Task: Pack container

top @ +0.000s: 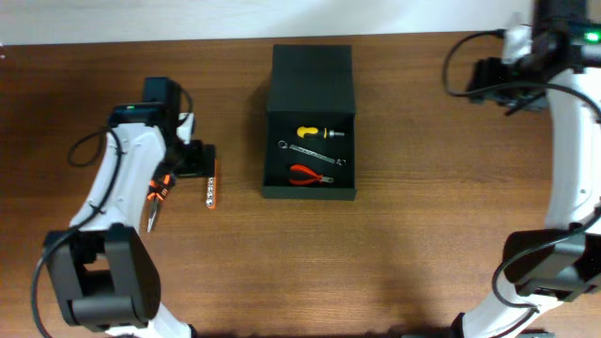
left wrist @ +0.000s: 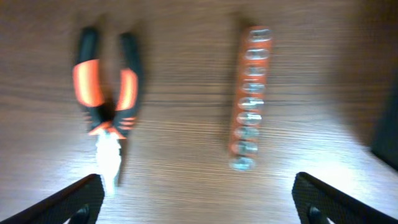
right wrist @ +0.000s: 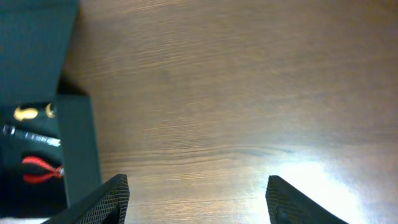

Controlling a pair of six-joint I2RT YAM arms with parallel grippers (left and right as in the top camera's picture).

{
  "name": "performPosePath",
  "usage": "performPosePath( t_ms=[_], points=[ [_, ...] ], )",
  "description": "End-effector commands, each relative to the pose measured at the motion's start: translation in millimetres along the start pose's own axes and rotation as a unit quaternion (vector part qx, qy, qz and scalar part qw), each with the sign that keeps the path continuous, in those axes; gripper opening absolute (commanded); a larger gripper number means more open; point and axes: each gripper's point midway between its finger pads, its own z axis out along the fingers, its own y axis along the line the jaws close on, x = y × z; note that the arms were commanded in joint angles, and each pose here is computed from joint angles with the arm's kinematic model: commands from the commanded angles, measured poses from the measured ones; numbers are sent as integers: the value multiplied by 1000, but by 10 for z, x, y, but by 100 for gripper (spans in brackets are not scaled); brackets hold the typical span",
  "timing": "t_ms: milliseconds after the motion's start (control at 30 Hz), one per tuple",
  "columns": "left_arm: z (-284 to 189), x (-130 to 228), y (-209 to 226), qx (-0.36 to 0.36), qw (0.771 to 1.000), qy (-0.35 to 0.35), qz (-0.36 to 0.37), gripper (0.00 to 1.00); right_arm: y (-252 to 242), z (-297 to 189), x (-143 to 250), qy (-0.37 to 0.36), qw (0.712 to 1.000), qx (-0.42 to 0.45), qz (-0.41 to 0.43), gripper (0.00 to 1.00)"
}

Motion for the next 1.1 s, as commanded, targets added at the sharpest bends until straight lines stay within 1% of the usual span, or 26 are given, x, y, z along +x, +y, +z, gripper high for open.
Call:
performPosePath(
  t_ms=[0,100,133,200,300,467,600,667,767,867,1067],
  points=[
    [126,11,372,-19,1000,18,-5,97,-140,-16,-5,-1,999,-11,33,70],
    [245,47,591,-18,999,31,-36,96,-235,-23,-4,-1,999,-7,43,69],
    [282,48,649,-18,999,32,-33,96,-244,-22,-2,-1,999,-6,44,70],
    [329,20,723,-19,999,29,-21,95,-247,-22,0,-1,999,-6,45,70],
    [352,-110,787,-24,1000,3,-4,93,-238,-22,8,1,999,-7,44,69],
    [351,-245,802,-30,998,-22,54,93,-238,-22,30,5,999,-6,45,69],
    [353,-237,783,-25,997,-21,68,98,-236,-23,72,14,999,-6,46,68],
    [354,-249,736,-12,998,-25,61,98,-235,-23,79,15,999,-7,46,69],
    [353,-262,718,-5,999,-29,18,98,-235,-23,80,16,999,-7,46,68],
    [359,-256,716,-4,1000,-28,-7,97,-235,-23,81,16,999,-7,46,68],
    [453,-217,704,-1,1000,-13,-16,97,-235,-23,81,16,999,-7,46,68]
  ],
)
